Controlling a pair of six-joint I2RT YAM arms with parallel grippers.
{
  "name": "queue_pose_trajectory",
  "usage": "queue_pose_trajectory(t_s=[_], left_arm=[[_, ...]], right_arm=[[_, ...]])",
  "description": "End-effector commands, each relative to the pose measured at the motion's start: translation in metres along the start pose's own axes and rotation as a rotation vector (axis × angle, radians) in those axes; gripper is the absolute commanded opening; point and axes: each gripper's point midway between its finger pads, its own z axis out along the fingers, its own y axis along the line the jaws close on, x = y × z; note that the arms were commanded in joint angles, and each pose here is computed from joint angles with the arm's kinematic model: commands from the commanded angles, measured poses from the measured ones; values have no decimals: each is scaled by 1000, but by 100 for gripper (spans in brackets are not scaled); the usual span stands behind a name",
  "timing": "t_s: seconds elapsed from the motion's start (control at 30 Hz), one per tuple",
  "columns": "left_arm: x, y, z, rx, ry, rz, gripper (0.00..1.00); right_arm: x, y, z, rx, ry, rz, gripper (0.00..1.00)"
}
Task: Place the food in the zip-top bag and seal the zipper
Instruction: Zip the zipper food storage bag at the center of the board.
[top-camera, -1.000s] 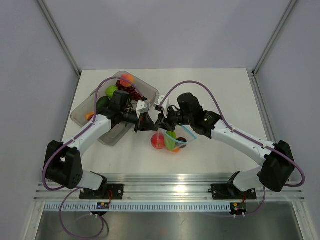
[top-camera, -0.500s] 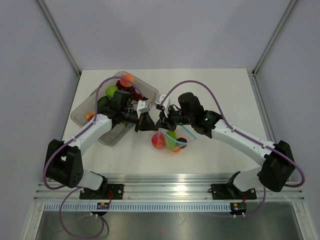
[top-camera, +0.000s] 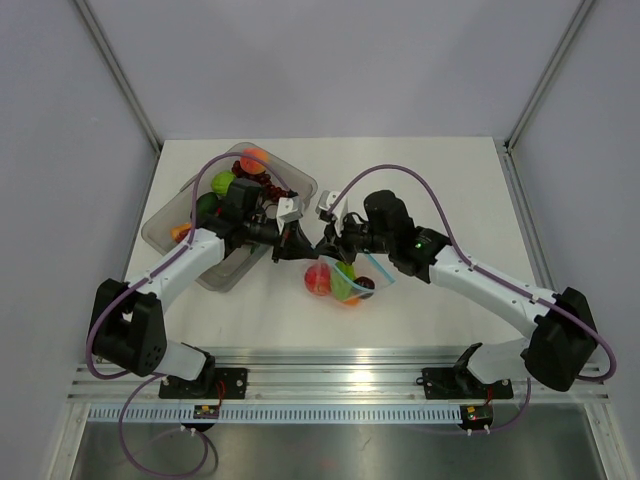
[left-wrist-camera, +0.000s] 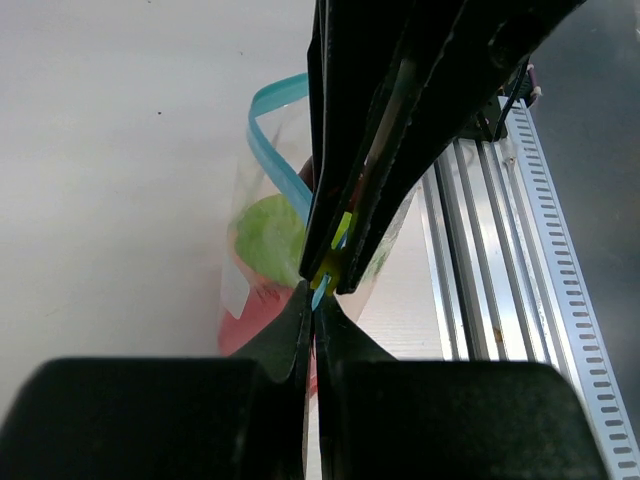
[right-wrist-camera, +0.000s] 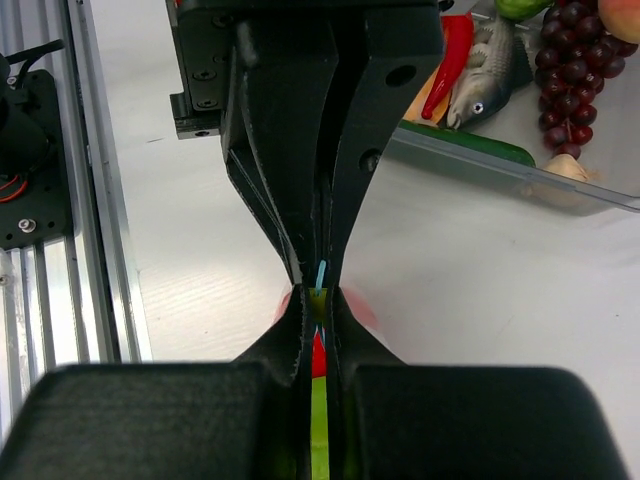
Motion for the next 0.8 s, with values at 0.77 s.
queue_pose_trajectory(t_s=[0.77], left_arm=[[-49, 71, -57, -436, -106, 24, 0]], right_arm=[[58, 19, -53, 98, 90, 101, 0]])
